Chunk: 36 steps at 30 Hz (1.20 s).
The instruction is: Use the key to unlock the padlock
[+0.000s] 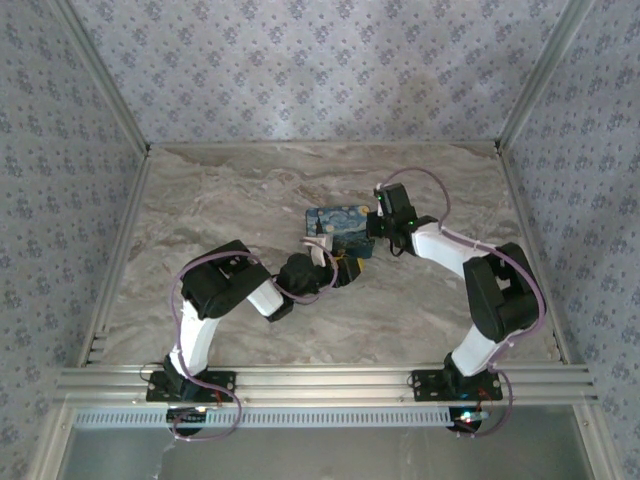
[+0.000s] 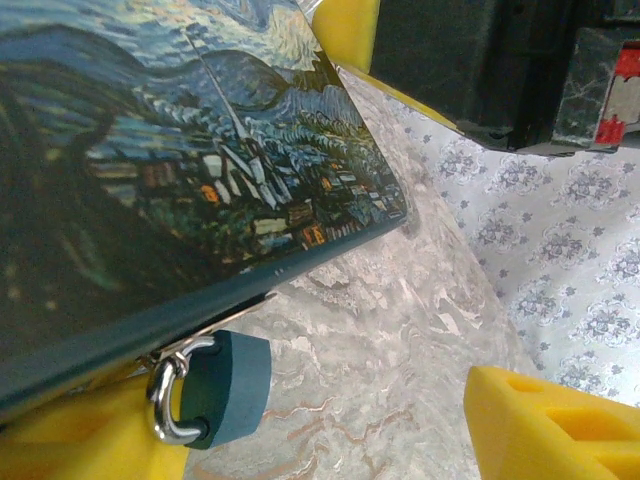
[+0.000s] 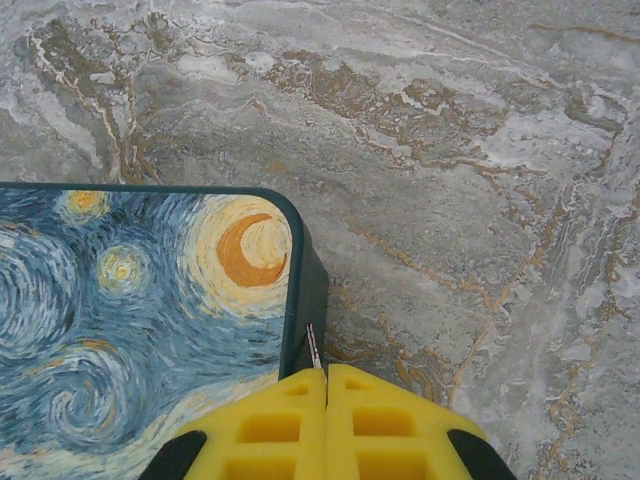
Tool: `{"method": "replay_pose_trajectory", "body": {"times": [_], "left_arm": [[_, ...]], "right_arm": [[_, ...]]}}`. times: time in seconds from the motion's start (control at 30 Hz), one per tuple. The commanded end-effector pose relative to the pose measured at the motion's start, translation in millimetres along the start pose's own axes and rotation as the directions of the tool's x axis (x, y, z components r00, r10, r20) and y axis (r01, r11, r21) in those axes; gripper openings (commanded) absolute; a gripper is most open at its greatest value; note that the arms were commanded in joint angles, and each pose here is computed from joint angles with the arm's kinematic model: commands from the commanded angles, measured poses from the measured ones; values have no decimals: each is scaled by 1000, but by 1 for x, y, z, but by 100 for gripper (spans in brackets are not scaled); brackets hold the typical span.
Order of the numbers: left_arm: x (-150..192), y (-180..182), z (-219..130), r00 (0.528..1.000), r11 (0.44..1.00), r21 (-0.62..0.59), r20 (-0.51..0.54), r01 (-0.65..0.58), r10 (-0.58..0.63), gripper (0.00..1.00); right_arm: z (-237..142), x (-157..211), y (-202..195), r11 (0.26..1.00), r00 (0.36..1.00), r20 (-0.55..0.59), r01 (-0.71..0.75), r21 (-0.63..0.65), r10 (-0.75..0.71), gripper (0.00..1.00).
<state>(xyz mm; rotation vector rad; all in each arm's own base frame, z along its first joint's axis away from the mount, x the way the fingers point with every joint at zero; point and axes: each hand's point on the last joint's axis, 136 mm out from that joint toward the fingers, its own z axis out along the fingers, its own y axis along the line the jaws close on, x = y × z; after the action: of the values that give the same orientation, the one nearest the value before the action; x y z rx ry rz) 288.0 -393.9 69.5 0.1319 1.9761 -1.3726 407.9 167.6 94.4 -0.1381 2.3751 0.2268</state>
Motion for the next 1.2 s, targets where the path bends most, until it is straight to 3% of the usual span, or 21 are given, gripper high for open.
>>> {"method": "replay_pose_trajectory", "body": {"times": [0.0,0.5,0.67,0.83,0.93,1.0,1.17], "left_arm": [[25,23,-3,995,997,-81,-99,15,-23,70],[29,49,-34,995,983,-172,-66,68,-80,61],[32,51,-31,992,983,-170,-87,74,-90,47],[31,54,-27,991,980,-173,-83,94,-110,45],[34,59,-26,988,977,-189,-99,99,-119,34],[36,62,-26,985,974,-201,-112,107,-132,34],[38,66,-25,982,968,-216,-113,127,-154,46]], "right_arm": [[-4,16,6,1000,999,-33,5,-7,-6,0],[-6,24,11,1000,999,-37,4,-27,-5,0],[-8,26,14,999,999,-32,5,-34,-6,0],[-8,28,19,999,999,-32,13,-40,-14,0],[-7,31,20,999,999,-36,10,-42,-12,0],[-7,32,21,999,999,-35,9,-44,-10,0],[-8,34,23,999,999,-34,4,-52,-6,0]]}}
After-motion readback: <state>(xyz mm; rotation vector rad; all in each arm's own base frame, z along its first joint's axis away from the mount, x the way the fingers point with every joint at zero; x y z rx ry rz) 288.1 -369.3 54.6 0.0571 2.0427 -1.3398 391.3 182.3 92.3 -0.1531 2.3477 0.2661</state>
